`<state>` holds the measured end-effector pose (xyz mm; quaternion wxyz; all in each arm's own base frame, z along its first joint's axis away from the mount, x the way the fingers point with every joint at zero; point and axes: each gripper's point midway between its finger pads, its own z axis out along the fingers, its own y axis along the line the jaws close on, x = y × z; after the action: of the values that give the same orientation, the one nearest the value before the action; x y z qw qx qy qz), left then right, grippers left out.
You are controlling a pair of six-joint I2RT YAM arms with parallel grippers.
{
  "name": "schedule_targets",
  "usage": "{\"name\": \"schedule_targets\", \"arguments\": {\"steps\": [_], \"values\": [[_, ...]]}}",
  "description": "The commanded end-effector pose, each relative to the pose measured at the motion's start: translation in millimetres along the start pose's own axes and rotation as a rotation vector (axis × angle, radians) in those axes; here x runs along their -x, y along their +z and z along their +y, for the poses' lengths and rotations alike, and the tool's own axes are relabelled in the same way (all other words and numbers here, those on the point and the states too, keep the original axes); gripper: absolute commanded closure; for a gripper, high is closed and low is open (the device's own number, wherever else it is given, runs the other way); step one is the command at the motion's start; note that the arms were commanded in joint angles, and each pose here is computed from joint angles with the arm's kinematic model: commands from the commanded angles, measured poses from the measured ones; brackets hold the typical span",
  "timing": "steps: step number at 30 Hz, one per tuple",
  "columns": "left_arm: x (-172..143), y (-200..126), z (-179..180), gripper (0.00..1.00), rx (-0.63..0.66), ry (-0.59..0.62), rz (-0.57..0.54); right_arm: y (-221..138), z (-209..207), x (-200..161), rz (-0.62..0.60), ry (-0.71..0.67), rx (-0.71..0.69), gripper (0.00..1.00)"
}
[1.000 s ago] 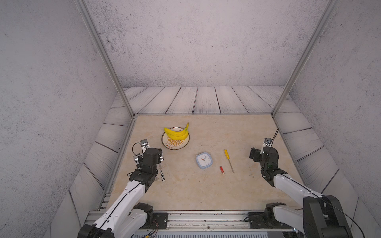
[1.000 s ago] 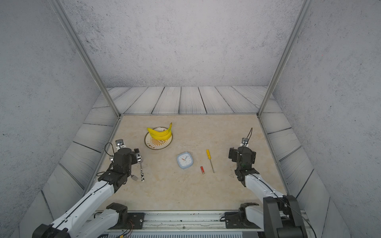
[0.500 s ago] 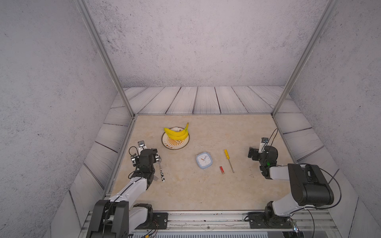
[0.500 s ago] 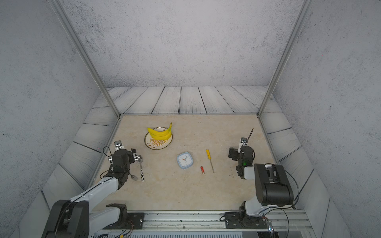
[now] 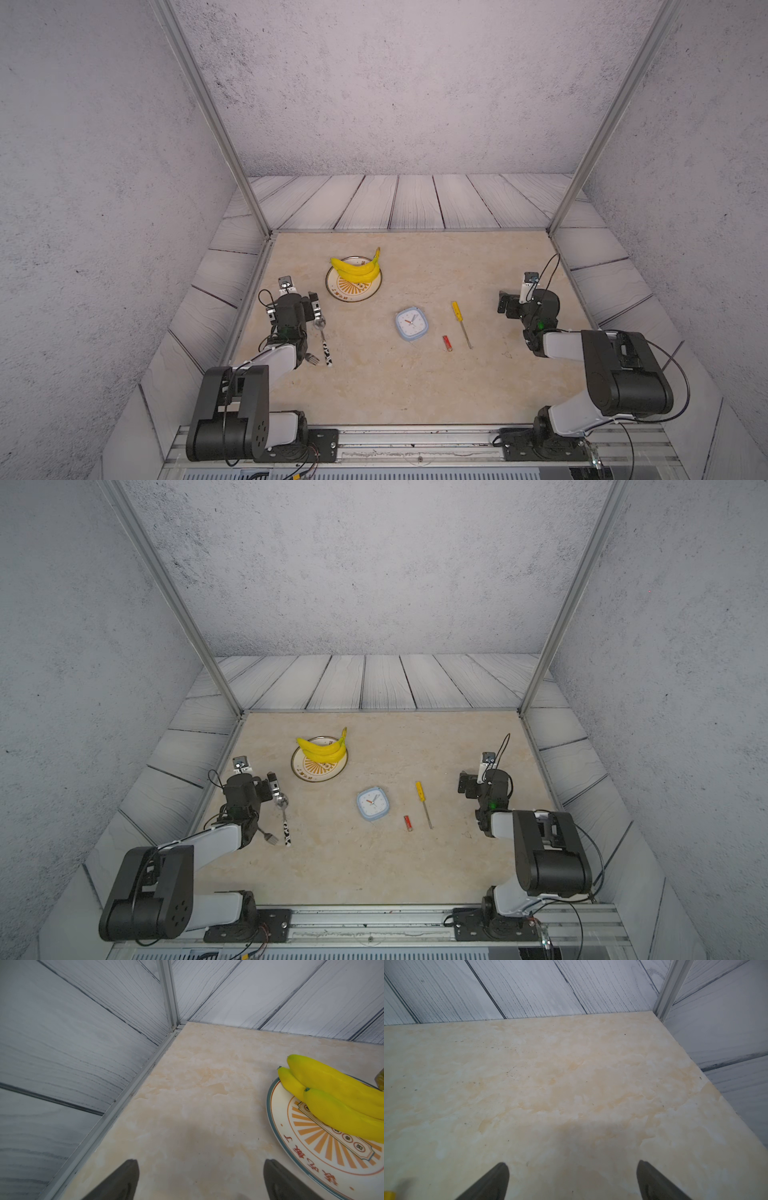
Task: Remove the battery from the alarm
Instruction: Reset both arms
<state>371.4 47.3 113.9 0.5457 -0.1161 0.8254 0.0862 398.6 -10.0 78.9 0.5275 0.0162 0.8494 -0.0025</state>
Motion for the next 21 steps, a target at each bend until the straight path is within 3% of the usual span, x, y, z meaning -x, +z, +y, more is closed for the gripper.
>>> {"name": "schedule_targets", "arguments": {"steps": [1,18,21], "values": [[9.8,-3.2,-10.2,0.01,-0.075,0.006,-0.031,-1.0,1.6,7.8,-0.017,-0.011,0.011,0.00],[5.3,-22.1,-25.3,0.01,-0.172,0.070,-0.046,-1.0,1.9,8.2,-0.018,-0.012,0.012,0.00],[10.8,-16.7,-26.7,0.01,-0.169,0.084,-0.095,-1.0,1.7,8.2,-0.018,-0.011,0.011,0.00]]}}
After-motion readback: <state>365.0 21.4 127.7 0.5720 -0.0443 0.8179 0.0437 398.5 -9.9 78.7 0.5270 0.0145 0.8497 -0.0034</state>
